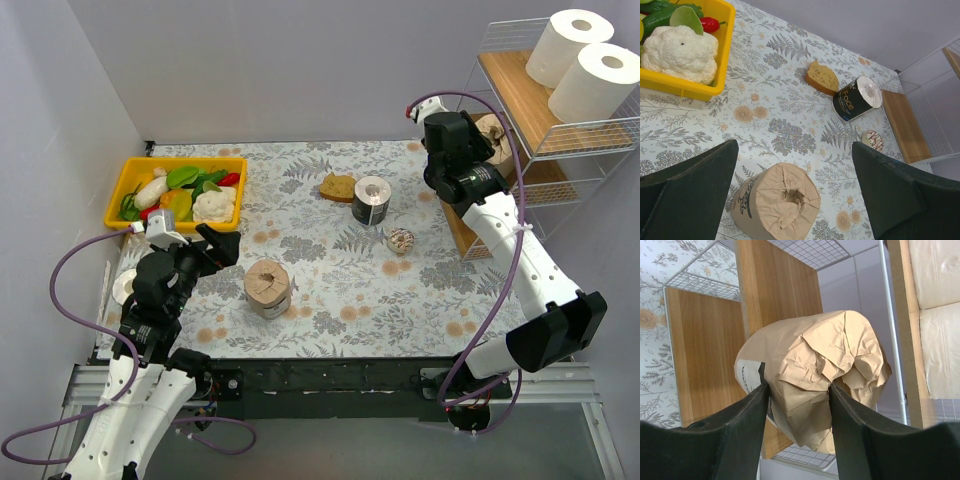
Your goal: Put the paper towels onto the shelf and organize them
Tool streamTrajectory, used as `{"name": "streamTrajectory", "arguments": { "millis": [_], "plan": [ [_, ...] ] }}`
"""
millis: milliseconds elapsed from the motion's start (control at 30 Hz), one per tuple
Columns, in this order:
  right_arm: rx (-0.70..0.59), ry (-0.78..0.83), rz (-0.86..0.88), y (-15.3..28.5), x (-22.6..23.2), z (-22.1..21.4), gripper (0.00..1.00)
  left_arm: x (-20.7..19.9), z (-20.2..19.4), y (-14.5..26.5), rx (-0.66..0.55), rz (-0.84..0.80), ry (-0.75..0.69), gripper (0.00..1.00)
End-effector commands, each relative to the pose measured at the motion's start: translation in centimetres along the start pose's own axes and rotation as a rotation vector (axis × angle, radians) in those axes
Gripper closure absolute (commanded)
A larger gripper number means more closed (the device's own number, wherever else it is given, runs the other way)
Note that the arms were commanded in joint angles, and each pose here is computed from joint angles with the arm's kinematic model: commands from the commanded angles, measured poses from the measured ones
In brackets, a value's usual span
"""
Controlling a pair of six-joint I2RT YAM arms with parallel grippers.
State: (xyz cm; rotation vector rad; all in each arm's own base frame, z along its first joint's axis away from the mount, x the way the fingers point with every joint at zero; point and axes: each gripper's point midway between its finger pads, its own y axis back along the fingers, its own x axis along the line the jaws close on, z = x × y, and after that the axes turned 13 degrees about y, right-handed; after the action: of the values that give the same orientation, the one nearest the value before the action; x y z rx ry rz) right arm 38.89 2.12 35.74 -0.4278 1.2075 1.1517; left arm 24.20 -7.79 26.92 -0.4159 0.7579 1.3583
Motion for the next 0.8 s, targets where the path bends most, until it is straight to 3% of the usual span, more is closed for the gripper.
{"name": "streamTrajectory", "arguments": {
  "millis": [0,500,633,767],
  "plan": [
    [-0.003,-0.059,-0.095,1.1,-3.2,-0.2,0.42,-0.6,0.6,0.1,-0.012,-0.016,0.000,0.02],
    [0.035,-0.046,-0.194,1.8,-6.1,-0.3,0.42,-0.7,0.7,0.2,-0.013,-0.017,-0.002,0.02],
    [-0.052,-0.041,-0.140,2.6,-4.9,1.5,0.44,-0.7,0.7,0.2,-0.016,-0.018,0.000,0.02],
    [-0.138,-0.048,-0.089,3.1,-3.6,3.3,0.52,-0.7,0.8,0.3,-0.018,-0.019,-0.001,0.02]
  ]
}}
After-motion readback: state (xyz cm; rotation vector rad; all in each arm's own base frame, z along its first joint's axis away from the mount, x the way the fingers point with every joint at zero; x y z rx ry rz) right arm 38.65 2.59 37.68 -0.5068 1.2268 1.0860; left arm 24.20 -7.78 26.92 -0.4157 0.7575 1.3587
